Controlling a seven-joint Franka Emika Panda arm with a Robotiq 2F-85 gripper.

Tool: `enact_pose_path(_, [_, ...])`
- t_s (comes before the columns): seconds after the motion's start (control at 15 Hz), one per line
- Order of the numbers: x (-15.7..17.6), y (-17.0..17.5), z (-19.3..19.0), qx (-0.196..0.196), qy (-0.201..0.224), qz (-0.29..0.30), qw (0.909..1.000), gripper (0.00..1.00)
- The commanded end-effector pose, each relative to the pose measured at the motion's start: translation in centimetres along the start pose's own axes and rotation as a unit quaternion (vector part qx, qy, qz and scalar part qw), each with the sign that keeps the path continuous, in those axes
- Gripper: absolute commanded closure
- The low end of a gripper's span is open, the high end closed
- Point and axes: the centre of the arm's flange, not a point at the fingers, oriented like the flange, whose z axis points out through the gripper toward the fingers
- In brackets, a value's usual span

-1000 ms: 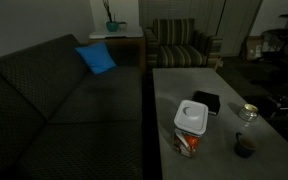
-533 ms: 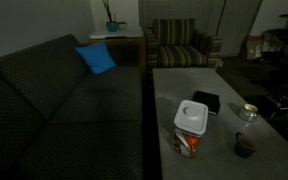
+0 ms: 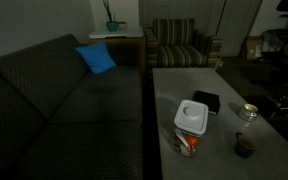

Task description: Press the object on the lid of the bowl

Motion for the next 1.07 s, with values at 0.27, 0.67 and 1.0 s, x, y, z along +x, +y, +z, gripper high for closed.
enact_pose_path(0.27, [1.4, -0.6, 1.8, 0.003, 0.065, -0.042, 0.997, 0.0])
enact_pose_path(0.67, [4.4, -1.2, 9.5, -0.032, 0.072, -0.097, 0.9922, 0.0])
enact_pose_path(1.0, [4.1, 0.4, 12.8, -0.065, 0.05, -0.108, 0.9907, 0.0])
